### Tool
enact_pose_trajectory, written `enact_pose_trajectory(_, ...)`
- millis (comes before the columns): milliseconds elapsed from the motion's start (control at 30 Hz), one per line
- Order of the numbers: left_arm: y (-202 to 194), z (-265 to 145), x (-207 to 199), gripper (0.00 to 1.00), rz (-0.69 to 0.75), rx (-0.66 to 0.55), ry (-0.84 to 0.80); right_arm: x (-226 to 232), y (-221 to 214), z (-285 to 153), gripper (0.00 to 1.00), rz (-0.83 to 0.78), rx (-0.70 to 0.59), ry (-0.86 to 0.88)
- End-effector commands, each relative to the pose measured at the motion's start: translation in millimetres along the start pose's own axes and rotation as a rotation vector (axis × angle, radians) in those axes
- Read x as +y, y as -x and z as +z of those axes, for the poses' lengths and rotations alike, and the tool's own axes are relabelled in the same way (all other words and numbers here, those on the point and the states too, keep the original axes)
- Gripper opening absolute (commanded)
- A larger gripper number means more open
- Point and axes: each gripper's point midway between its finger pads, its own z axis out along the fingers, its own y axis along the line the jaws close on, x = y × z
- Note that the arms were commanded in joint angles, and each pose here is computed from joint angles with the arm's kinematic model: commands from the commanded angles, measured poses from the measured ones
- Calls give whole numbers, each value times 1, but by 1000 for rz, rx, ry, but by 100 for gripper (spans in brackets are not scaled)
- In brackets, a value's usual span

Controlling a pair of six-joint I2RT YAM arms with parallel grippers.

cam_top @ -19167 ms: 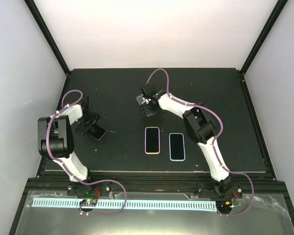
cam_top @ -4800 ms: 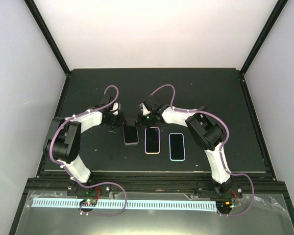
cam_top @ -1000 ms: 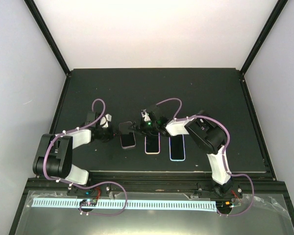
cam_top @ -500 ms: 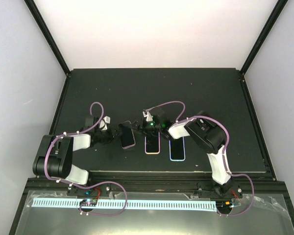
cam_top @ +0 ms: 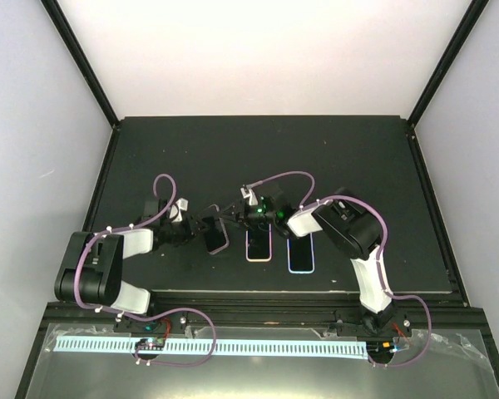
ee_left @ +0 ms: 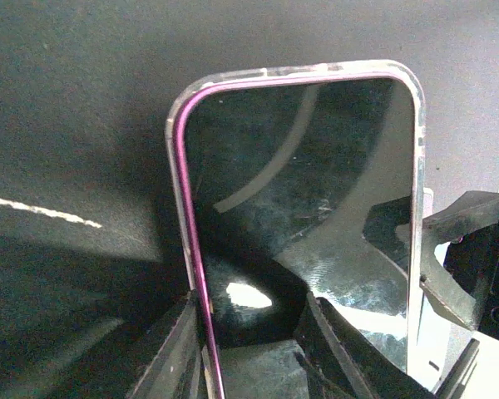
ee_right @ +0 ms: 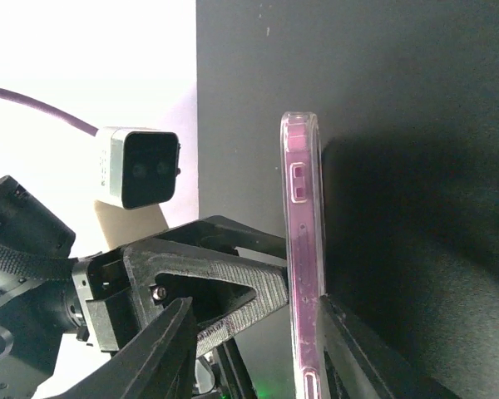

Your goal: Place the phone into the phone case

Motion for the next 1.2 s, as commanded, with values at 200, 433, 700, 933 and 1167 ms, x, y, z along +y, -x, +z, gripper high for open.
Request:
enact_pose_trajectory(200,-39,2,-16,36,16,169,-90,-2,-48,20,39,-65,206,-16)
enact_pose_trajectory(433,-39,2,-14,35,20,165,-81,-11,-49,20,33,-87,220,-70)
enact_pose_trajectory(700,-38,0,-11,34,30,157,-47,-13,-46,15,27,-111,216,-96)
enact_pose_trajectory(933,-34,-8,-16,35,40,135,-46,-8,-38,1,16,-101,180,-66)
enact_pose_trajectory(1167,-21,-35,-59,51,97,71,-189,26,-34,-14,14,-133,164,28)
